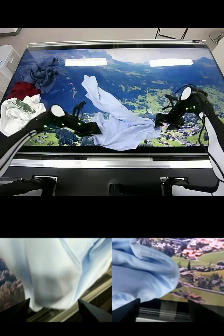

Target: Fold the clothes and pants, and hang the long-sleeved shirts on hangers.

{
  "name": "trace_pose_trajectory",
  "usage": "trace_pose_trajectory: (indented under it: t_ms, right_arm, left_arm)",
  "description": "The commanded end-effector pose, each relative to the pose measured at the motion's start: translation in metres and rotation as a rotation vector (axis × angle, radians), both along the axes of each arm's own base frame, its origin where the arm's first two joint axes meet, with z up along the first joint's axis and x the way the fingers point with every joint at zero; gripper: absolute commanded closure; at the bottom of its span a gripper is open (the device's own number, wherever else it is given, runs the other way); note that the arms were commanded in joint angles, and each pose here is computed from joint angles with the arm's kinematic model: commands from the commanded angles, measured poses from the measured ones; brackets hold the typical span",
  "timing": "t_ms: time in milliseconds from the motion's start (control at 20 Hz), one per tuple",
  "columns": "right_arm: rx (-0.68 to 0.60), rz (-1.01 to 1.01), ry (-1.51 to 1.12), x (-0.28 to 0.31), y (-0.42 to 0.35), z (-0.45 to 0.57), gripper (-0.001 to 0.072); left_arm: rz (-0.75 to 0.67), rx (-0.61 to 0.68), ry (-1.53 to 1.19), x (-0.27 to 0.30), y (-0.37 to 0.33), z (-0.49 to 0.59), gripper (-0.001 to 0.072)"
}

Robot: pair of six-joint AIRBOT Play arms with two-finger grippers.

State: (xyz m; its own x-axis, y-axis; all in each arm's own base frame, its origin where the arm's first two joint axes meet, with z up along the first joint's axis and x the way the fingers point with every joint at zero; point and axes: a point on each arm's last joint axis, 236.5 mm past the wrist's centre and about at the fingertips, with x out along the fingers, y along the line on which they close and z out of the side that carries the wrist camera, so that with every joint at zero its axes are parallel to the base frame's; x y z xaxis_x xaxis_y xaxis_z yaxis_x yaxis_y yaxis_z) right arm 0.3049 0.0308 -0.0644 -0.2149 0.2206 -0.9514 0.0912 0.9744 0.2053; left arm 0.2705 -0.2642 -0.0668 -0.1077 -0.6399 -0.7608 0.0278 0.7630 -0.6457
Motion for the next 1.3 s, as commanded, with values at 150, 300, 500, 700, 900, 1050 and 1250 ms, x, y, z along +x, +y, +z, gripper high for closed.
trace_pose_trajectory:
  t_ms: [150, 300, 500, 700, 900, 1050, 1250]
  right_arm:
    - [0.010, -0.008, -0.002, -0.002, 0.003, -0.014, 0.0007]
    - [0.138, -0.102, -0.061, 0.027, -0.004, 0.025, 0.0009]
    - [0.181, -0.448, 0.009, 0.007, -0.082, 0.024, 0.0048]
    - [0.351, -0.481, 0.078, -0.025, -0.031, -0.026, 0.0048]
    - [0.421, -0.479, -0.016, 0.000, 0.010, -0.036, 0.0048]
    - [0.385, -0.483, -0.052, 0.014, 0.029, -0.042, 0.0328]
    - [0.486, -0.353, -0.157, 0.048, 0.041, 0.017, 0.0669]
  left_arm:
    - [0.062, -0.007, -0.009, 0.002, -0.021, -0.028, 0.0636]
    - [0.044, -0.021, -0.056, 0.009, -0.019, -0.019, 0.0686]
    - [0.043, -0.044, -0.109, 0.014, -0.020, 0.002, 0.0686]
    - [0.031, -0.060, -0.158, 0.017, -0.021, 0.016, 0.0686]
    - [0.021, -0.077, -0.204, 0.019, -0.021, 0.031, 0.0686]
    - [0.023, -0.088, -0.234, 0.021, -0.022, 0.041, 0.0686]
    - [-0.064, -0.040, -0.472, 0.052, -0.013, 0.094, 0.0688]
